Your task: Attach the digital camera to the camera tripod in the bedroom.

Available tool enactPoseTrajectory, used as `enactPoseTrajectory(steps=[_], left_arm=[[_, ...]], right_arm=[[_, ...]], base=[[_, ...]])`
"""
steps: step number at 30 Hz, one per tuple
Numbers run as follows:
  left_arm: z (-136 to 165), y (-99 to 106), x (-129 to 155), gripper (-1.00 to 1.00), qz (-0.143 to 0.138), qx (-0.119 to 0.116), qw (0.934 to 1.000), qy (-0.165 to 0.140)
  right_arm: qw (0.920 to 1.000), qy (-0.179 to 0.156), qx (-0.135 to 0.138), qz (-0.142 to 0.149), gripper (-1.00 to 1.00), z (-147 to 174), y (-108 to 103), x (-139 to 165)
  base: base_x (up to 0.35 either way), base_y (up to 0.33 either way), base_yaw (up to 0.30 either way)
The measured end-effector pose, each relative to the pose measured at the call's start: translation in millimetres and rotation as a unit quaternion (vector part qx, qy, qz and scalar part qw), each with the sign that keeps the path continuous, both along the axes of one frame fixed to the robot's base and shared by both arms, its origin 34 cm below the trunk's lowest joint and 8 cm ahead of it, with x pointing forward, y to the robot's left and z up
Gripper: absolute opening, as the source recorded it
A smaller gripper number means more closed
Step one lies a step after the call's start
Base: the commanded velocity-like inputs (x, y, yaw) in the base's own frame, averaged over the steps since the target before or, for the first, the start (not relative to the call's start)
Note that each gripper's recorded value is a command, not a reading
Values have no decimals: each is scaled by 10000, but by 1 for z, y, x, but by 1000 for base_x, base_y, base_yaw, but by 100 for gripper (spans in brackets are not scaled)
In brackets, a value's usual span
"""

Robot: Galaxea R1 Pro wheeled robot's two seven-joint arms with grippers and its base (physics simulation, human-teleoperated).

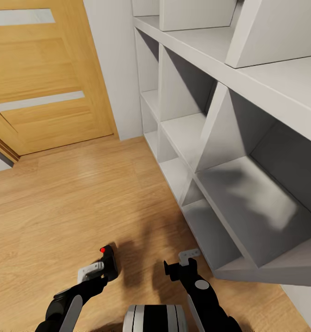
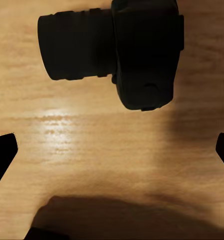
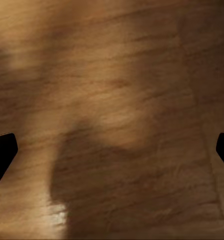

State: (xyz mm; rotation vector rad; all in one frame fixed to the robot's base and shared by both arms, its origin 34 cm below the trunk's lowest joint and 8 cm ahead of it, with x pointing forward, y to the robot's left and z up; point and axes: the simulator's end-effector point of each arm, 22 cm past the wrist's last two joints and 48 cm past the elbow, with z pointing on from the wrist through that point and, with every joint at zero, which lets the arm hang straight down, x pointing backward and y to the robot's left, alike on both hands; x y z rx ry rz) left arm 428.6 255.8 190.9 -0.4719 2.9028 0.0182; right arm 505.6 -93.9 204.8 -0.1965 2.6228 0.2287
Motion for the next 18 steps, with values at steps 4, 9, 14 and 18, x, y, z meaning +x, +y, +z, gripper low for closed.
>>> enactPoseTrajectory(steps=[4, 9, 14, 18], left_arm=[[-6, 3, -6, 100, 15, 70, 9999, 103], [-13, 4, -13, 100, 17, 83, 9997, 212], [-21, 4, -20, 100, 17, 88, 9995, 318], [-26, 4, -25, 100, 16, 89, 9992, 400]], right_arm=[[10000, 89, -4, -3, 100, -7, 0, -5], [9998, 193, -5, -5, 100, -17, -1, -11], [9996, 291, -8, -4, 100, -25, -1, -17], [9993, 367, -10, -6, 100, -32, -1, -22]], base=[[0, 0, 0], [0, 0, 0], [0, 0, 0], [0, 0, 0]])
